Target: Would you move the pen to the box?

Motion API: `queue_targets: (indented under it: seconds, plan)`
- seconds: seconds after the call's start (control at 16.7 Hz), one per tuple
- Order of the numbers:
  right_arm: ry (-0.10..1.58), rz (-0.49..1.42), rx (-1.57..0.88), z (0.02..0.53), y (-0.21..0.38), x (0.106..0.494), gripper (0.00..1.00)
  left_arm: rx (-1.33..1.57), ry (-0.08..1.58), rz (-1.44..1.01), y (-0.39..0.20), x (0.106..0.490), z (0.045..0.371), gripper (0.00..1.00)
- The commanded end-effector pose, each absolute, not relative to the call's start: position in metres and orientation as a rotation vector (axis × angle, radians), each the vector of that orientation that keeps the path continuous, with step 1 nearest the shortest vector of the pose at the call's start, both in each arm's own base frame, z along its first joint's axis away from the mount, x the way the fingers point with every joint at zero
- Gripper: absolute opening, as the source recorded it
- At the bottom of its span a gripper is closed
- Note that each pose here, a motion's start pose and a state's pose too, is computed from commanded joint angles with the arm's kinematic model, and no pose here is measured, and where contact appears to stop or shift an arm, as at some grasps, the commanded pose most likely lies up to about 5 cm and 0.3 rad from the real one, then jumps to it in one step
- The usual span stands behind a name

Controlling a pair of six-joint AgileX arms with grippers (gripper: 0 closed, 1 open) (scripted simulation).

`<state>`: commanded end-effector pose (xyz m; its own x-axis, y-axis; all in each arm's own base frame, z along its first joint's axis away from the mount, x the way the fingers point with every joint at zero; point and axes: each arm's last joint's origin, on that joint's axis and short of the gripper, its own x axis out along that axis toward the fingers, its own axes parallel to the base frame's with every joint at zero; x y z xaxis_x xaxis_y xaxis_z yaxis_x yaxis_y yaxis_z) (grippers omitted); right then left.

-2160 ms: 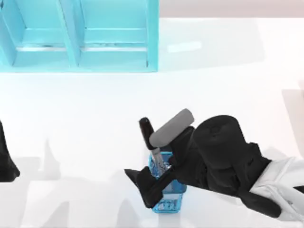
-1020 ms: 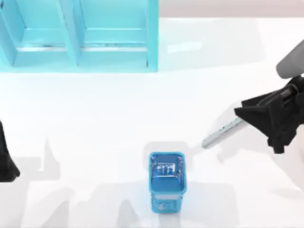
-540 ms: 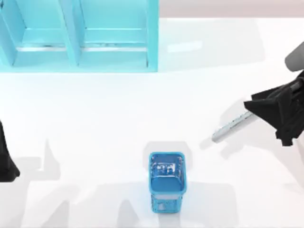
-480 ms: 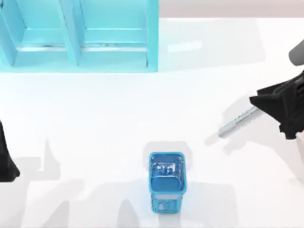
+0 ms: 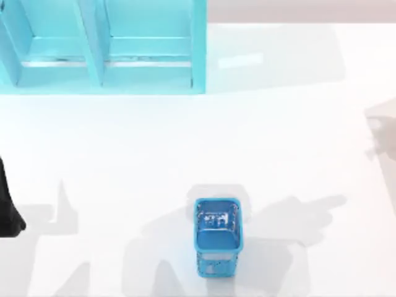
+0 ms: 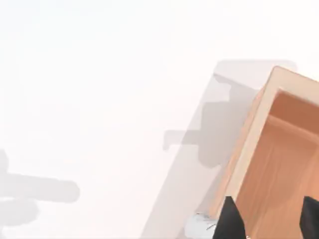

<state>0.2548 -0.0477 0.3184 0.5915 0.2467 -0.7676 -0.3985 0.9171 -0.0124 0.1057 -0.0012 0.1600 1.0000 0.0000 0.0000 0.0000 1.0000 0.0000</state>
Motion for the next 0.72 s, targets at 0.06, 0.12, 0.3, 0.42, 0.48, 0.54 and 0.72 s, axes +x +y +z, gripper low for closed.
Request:
queue_targets:
  seconds: [0.06,0.12,0.3,0.42,0.48,0.54,0.72]
  plan:
    - [0.893,0.329,-0.197,0.323,-0.065,0.253,0.0,0.0,0.0,0.0,-0.001,0.106,0.16,1.0]
    - [0.926,0.289,-0.202,0.327,-0.08,0.25,0.0,0.0,0.0,0.0,-0.001,0.106,0.16,1.0]
    - [0.997,0.223,-0.216,0.335,-0.107,0.242,0.0,0.0,0.0,0.0,-0.001,0.106,0.16,1.0]
    - [1.01,0.213,-0.219,0.336,-0.111,0.24,0.0,0.0,0.0,0.0,-0.001,0.106,0.16,1.0]
    - [1.01,0.213,-0.219,0.336,-0.111,0.24,0.0,0.0,0.0,0.0,-0.001,0.106,0.16,1.0]
    - [1.01,0.213,-0.219,0.336,-0.111,0.24,0.0,0.0,0.0,0.0,-0.001,0.106,0.16,1.0]
    - [1.008,0.216,-0.216,0.332,-0.11,0.241,0.0,0.0,0.0,0.0,-0.001,0.106,0.16,1.0]
